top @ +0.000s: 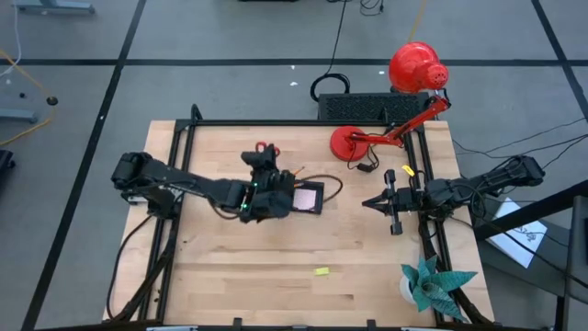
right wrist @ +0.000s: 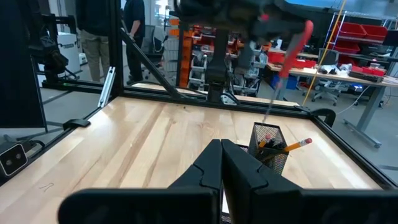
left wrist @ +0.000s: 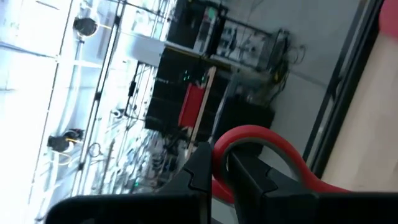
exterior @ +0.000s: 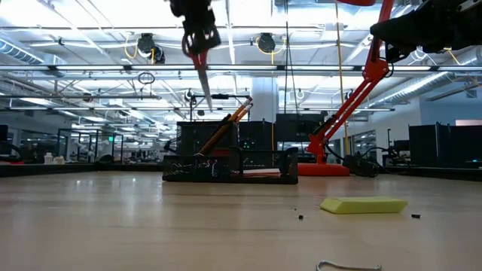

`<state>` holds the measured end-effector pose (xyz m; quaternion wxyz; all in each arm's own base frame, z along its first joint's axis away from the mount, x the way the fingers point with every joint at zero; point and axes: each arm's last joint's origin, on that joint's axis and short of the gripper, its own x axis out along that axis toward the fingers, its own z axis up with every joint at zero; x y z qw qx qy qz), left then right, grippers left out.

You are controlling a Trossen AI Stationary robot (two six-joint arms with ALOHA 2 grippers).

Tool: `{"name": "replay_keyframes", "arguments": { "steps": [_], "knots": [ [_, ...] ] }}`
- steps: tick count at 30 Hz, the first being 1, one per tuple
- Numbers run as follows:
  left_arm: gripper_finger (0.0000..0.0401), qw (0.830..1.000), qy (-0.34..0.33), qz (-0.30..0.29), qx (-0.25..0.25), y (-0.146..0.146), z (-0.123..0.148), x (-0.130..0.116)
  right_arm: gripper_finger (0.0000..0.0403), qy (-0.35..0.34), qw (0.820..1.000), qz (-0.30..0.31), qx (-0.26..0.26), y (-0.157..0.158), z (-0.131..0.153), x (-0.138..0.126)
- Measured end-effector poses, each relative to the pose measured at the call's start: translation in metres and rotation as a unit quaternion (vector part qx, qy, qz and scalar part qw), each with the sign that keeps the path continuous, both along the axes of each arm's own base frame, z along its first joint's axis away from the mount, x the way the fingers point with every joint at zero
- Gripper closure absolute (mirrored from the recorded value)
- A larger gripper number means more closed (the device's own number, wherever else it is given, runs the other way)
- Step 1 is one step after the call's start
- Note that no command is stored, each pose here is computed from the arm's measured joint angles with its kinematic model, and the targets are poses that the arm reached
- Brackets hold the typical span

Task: Pick and place office supplies into organizer
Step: Put the red scissors into the black desk organizer

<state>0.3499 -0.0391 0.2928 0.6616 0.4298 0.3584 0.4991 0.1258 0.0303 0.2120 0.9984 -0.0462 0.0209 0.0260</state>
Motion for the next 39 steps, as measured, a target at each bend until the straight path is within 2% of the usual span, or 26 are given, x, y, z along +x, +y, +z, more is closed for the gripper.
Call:
{"name": "replay_keyframes", "arguments": {
  "steps": [8, 12, 16, 19, 22, 33, 39],
  "knots": [
    [0.0366, 0.999, 0.030, 0.007, -0.023, 0.026, -0.017, 0.004, 0.0403, 0.000, 1.000, 0.000, -0.005, 0.000, 0.000, 0.000],
    [0.0366, 0.993, 0.121, -0.007, -0.015, 0.028, -0.034, 0.013, 0.0403, 0.000, 1.000, -0.008, -0.007, 0.000, 0.000, 0.000],
    [0.0366, 0.973, 0.230, -0.033, -0.004, 0.027, -0.055, 0.023, 0.0403, 0.001, 1.000, -0.025, -0.008, -0.002, 0.000, 0.000],
    [0.0366, 0.961, 0.272, -0.048, -0.003, 0.027, -0.069, 0.030, 0.0403, 0.003, 1.000, -0.026, -0.009, -0.002, -0.001, 0.000],
    [0.0366, 0.958, 0.279, -0.061, -0.007, 0.028, -0.077, 0.036, 0.0403, 0.004, 1.000, -0.026, -0.009, -0.002, -0.001, 0.000],
    [0.0366, 0.966, 0.241, -0.090, -0.027, 0.027, -0.095, 0.052, 0.0403, 0.007, 0.999, -0.027, -0.017, -0.001, -0.002, 0.001],
    [0.0366, 0.959, 0.266, -0.095, -0.033, 0.029, -0.107, 0.054, 0.0403, 0.008, 0.999, -0.026, -0.018, -0.001, -0.002, 0.001]
  ]
}}
